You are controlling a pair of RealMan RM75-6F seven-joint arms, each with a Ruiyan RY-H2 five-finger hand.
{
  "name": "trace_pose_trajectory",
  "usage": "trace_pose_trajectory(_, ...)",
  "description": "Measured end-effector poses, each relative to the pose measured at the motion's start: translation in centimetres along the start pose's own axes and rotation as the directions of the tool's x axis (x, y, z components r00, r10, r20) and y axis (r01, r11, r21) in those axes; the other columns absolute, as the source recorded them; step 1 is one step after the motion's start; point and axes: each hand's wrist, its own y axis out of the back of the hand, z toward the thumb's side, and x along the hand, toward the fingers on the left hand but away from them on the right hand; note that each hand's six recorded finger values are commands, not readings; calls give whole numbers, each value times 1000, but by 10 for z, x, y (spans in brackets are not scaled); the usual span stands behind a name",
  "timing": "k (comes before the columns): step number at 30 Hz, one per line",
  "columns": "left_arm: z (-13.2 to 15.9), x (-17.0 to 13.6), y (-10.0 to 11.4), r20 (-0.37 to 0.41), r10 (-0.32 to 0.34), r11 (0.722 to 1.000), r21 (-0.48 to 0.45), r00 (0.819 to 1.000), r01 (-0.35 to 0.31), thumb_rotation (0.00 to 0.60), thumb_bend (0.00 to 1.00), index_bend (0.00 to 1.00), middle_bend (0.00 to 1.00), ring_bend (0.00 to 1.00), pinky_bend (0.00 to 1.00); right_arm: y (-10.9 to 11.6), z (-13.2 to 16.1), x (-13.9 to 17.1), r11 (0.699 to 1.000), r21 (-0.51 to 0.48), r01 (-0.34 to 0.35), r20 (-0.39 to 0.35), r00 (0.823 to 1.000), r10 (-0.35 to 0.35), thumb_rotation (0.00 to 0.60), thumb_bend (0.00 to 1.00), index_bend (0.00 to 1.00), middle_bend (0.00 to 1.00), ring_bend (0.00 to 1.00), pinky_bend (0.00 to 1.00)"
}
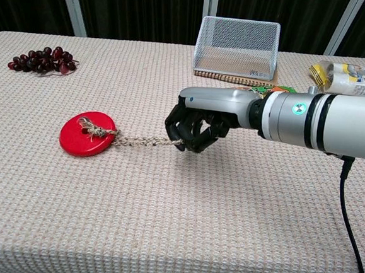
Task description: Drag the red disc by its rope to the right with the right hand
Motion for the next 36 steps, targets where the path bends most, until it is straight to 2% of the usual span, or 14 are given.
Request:
trace_pose_trajectory(4, 0, 0, 0, 1, -1, 1000, 0, 1000, 1, 600, 192, 300, 177, 99, 164, 9, -8, 9, 998, -4, 55, 14, 998, -55, 600, 948, 999, 863, 859, 894)
trace_pose_trajectory(12, 0, 0, -3, -2, -11, 1000, 0, 1000, 11, 600, 192, 300, 174, 99, 164, 30, -26, 33, 979, -97, 179, 35, 984, -176, 600, 980, 1000, 865, 895, 926)
trace_pose_trajectory(15, 0, 0, -2, -2, -11, 1000, 0, 1000, 11, 600, 192, 300, 174, 99, 164, 46, -37, 52, 961, -136, 240, 44, 971, -236, 600, 991, 1000, 868, 896, 928)
trace_pose_trajectory(21, 2, 0, -4, 5, -17, 1000, -1, 1000, 17, 600, 192, 300, 174, 99, 165, 80, -71, 117, 922, -142, 362, 110, 931, -348, 600, 1000, 1000, 874, 907, 938)
trace_pose_trajectory(24, 6, 2, -6, 14, -21, 1000, 0, 1000, 21, 600, 192, 300, 174, 99, 165, 88, -94, 162, 883, -164, 440, 177, 894, -412, 600, 1000, 1000, 875, 906, 940)
trace_pose_trajectory(27, 11, 3, -6, 27, -22, 1000, 3, 999, 22, 600, 192, 300, 174, 99, 165, 93, -120, 208, 823, -190, 536, 262, 835, -484, 600, 1000, 1000, 875, 907, 940)
trace_pose_trajectory(28, 12, 4, -6, 30, -22, 1000, 4, 999, 22, 600, 192, 300, 174, 99, 165, 94, -131, 224, 795, -201, 572, 296, 809, -507, 600, 1000, 1000, 875, 907, 940)
trace_pose_trajectory(30, 15, 4, -5, 35, -21, 1000, 8, 999, 21, 600, 192, 300, 174, 99, 165, 94, -149, 247, 754, -214, 621, 355, 769, -532, 600, 1000, 1000, 875, 907, 940)
trace_pose_trajectory(31, 16, 5, -5, 36, -21, 1000, 9, 999, 21, 600, 192, 300, 174, 99, 165, 94, -162, 263, 726, -217, 653, 395, 739, -546, 600, 1000, 1000, 875, 907, 940)
trace_pose_trajectory(33, 18, 5, -4, 38, -23, 1000, 15, 999, 23, 600, 192, 300, 174, 99, 165, 92, -182, 288, 683, -214, 699, 453, 690, -564, 600, 1000, 1000, 875, 907, 940)
trace_pose_trajectory(34, 19, 5, -5, 38, -25, 1000, 18, 999, 24, 600, 192, 300, 174, 99, 165, 91, -194, 305, 655, -208, 727, 487, 657, -575, 600, 1000, 1000, 875, 907, 940)
trace_pose_trajectory(36, 21, 6, -5, 40, -30, 999, 22, 999, 30, 600, 192, 300, 174, 99, 165, 89, -210, 330, 613, -194, 766, 531, 607, -591, 600, 1000, 1000, 875, 907, 940)
